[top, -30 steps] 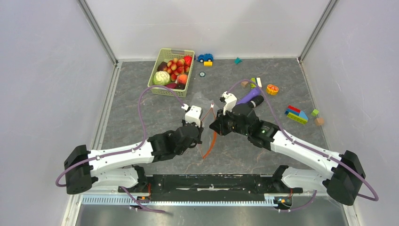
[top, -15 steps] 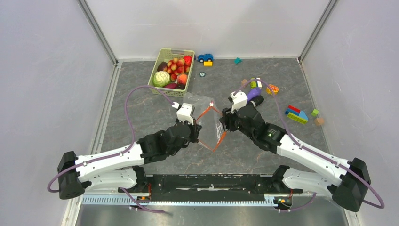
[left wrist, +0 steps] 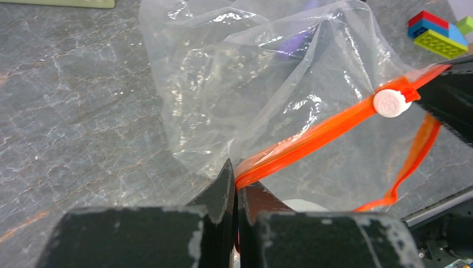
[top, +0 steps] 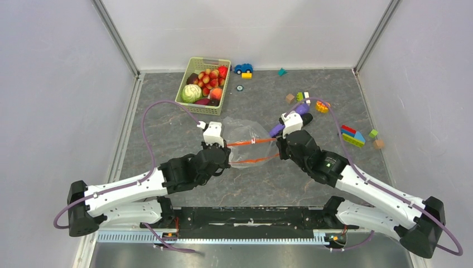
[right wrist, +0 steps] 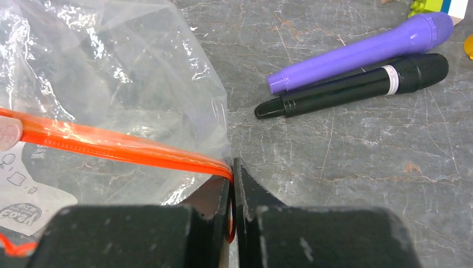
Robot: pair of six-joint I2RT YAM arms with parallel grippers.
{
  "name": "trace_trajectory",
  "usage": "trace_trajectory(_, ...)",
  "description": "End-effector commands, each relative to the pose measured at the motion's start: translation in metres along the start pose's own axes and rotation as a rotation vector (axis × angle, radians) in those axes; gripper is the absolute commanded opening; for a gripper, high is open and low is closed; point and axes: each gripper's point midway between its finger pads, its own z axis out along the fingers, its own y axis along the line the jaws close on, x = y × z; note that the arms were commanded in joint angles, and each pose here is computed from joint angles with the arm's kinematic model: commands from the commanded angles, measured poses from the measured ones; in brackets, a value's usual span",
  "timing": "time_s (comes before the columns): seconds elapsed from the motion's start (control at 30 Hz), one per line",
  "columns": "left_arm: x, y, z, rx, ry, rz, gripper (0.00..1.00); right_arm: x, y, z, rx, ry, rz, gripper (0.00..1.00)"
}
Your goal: Place the food in the zip-top bag and seal the zipper
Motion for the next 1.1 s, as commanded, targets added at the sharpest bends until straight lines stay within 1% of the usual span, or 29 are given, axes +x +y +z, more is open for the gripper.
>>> trace_trajectory(0.0,-0.018,0.038,-0.011,-0.158,-0.066,-0.013,0.03,0.005,-0.044,-0.016,0.210,0.066,-0.035,0.06)
trace_trajectory(0.1,-0.016,0.045,-0.009,-0.180,-0.053,-0.008,0.09,0.008,-0.044,-0.020,0.203,0.095,-0.042,0.05)
trace_trajectory(0.13,-0.015,0.042,-0.008,-0.168,-0.045,-0.007,0.10,0.008,-0.039,-0.020,0.175,0.100,-0.045,0.01)
trace_trajectory(0.17,-0.013,0.033,-0.005,-0.126,-0.034,-0.008,0.11,0.006,-0.033,-0.019,0.139,0.098,-0.045,0.00)
trace_trajectory(0.23,-0.008,0.002,0.000,0.027,-0.008,0.008,0.14,-0.001,-0.014,-0.019,0.036,0.088,-0.036,0.00)
trace_trajectory(0.33,-0.003,-0.059,0.003,0.309,0.028,0.007,0.14,-0.015,0.012,-0.021,-0.101,0.047,-0.014,0.00)
trace_trajectory(0.37,-0.001,-0.077,0.003,0.387,0.044,0.007,0.16,-0.021,0.018,-0.023,-0.131,0.034,-0.009,0.00)
trace_trajectory(0.4,-0.001,-0.092,0.002,0.448,0.054,0.013,0.20,-0.024,0.023,-0.025,-0.159,0.027,-0.006,0.00)
trace_trajectory(0.43,0.000,-0.104,0.003,0.493,0.069,0.022,0.30,-0.027,0.024,-0.027,-0.170,0.022,-0.007,0.00)
trace_trajectory(0.5,0.000,-0.123,0.004,0.556,0.100,0.042,0.58,-0.031,0.019,-0.030,-0.144,0.012,-0.004,0.00)
trace_trajectory(0.53,-0.001,-0.130,0.005,0.572,0.106,0.052,0.82,-0.033,0.013,-0.032,-0.113,0.017,-0.001,0.00)
trace_trajectory(0.57,-0.004,-0.134,0.006,0.577,0.105,0.052,0.98,-0.034,0.007,-0.035,-0.081,0.024,0.005,0.00)
trace_trajectory(0.6,-0.007,-0.138,0.005,0.590,0.102,0.057,1.00,-0.035,0.001,-0.037,-0.045,0.031,0.007,0.00)
trace_trajectory(0.73,-0.025,-0.142,-0.006,0.626,0.055,0.078,1.00,-0.037,-0.030,-0.049,0.120,0.062,0.012,0.00)
trace_trajectory(0.77,-0.029,-0.139,-0.008,0.613,0.042,0.080,1.00,-0.040,-0.039,-0.054,0.172,0.063,0.008,0.00)
trace_trajectory(0.9,-0.050,-0.109,-0.017,0.514,-0.034,0.083,1.00,-0.054,-0.071,-0.072,0.361,0.054,0.011,0.00)
trace_trajectory(1.0,-0.063,-0.082,-0.020,0.421,-0.079,0.047,1.00,-0.058,-0.082,-0.079,0.419,0.060,-0.002,0.00)
trace_trajectory(1.07,-0.070,-0.054,-0.016,0.318,-0.098,0.008,1.00,-0.058,-0.088,-0.082,0.459,0.066,-0.014,0.00)
